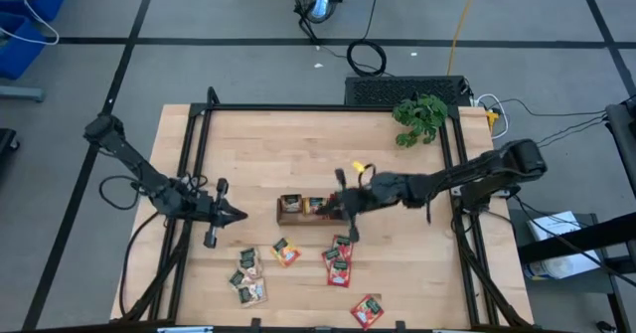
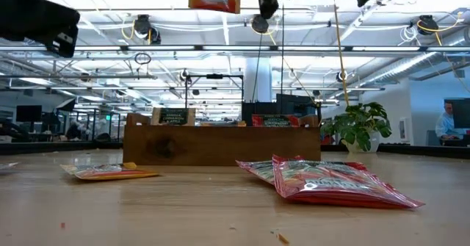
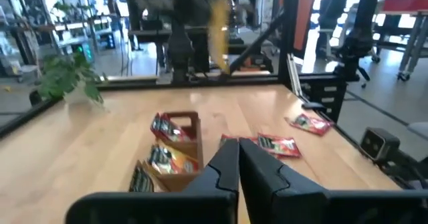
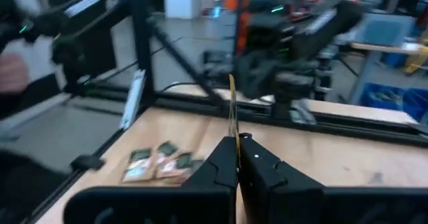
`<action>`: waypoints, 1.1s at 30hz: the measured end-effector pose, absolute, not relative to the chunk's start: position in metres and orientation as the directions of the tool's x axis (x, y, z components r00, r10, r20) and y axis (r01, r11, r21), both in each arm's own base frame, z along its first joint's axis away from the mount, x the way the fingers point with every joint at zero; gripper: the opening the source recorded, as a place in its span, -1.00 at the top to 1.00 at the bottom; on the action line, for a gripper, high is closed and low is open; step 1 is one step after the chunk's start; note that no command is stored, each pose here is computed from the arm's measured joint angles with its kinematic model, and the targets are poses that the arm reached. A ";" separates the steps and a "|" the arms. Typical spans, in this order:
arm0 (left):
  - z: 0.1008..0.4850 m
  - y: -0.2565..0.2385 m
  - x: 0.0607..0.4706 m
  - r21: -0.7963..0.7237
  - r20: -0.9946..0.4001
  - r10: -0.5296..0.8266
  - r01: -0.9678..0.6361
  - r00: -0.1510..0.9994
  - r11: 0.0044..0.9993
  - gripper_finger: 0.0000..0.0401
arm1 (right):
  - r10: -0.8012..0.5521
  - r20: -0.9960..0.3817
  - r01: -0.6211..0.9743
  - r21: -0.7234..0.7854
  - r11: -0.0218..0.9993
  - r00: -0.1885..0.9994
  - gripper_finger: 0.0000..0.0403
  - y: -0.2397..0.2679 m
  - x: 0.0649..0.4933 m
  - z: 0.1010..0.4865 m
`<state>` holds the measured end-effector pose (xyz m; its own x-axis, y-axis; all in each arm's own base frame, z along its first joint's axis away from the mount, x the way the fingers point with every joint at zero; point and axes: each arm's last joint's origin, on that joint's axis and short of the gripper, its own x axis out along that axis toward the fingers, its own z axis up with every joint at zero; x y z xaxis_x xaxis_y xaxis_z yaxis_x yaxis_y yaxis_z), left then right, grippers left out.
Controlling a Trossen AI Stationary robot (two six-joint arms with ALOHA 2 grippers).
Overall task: Pick & Place Tea
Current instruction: Put the yellow tea bag into the left section of the wooden organizer
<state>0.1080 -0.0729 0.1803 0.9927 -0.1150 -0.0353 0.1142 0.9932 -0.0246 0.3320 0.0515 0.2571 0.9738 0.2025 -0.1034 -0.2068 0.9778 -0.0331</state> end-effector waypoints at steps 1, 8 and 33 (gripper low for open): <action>0.178 -0.073 0.108 -0.037 -0.042 -0.116 0.115 0.992 0.993 0.87 | 0.185 -0.094 -0.187 -0.015 0.982 0.978 1.00 0.045 0.330 0.262; 0.160 -0.070 0.105 -0.049 -0.089 -0.110 0.106 0.990 0.993 0.75 | 0.059 -0.059 -0.049 0.154 0.987 0.997 1.00 0.002 0.322 0.280; 0.162 -0.070 0.105 -0.037 -0.062 -0.089 0.087 0.994 0.996 0.82 | 0.040 -0.258 0.024 0.239 0.971 0.965 1.00 0.027 0.358 0.181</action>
